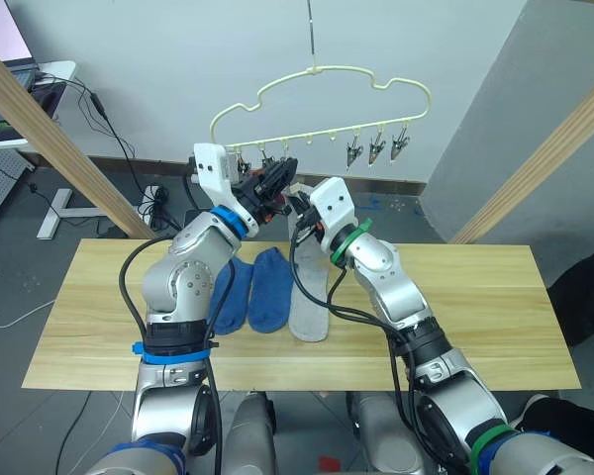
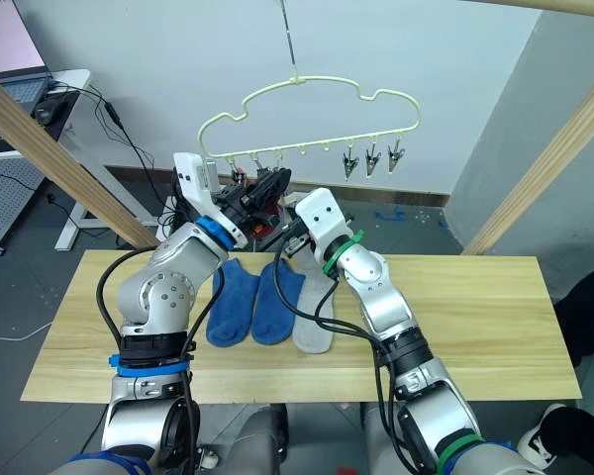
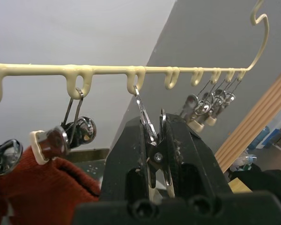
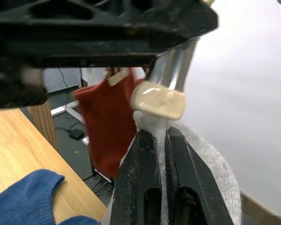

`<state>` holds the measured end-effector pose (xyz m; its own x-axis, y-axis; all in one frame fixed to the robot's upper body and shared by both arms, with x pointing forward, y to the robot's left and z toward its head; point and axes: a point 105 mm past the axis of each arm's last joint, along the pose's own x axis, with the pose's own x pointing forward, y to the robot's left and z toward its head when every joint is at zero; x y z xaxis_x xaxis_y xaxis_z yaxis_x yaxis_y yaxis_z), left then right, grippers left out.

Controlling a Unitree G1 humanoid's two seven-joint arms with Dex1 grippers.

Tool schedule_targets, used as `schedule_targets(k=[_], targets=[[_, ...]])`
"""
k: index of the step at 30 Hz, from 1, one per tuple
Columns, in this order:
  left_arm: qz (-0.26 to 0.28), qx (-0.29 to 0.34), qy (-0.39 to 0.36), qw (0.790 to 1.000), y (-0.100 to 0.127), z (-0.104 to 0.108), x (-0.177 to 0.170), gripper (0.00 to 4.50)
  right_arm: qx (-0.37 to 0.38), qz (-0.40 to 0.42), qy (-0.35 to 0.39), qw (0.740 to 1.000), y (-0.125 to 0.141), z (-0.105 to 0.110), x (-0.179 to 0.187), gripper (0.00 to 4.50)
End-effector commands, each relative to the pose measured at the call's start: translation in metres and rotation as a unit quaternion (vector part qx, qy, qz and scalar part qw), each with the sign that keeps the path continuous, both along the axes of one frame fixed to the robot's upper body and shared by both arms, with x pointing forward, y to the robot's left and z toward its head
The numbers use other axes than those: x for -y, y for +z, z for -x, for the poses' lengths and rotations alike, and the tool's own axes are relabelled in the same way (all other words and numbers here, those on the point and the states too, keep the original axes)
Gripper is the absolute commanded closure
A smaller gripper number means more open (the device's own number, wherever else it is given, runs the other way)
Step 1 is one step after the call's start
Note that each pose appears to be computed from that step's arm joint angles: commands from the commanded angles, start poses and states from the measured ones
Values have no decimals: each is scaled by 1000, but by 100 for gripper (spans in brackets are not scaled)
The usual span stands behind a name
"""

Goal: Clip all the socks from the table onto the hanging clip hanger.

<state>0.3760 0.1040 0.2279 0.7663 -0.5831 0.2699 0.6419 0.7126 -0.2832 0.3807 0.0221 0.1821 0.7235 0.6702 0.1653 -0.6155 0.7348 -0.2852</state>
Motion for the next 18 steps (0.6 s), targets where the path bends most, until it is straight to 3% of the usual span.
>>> schedule_targets(k=[1,18], targets=[[2,27,-11,1000,11,7,3,425,19,-16,22,999,20,5,-8,450],[-29,38,10,999,2,5,-1,425,34,-42,27,998,37,11,-7,450]])
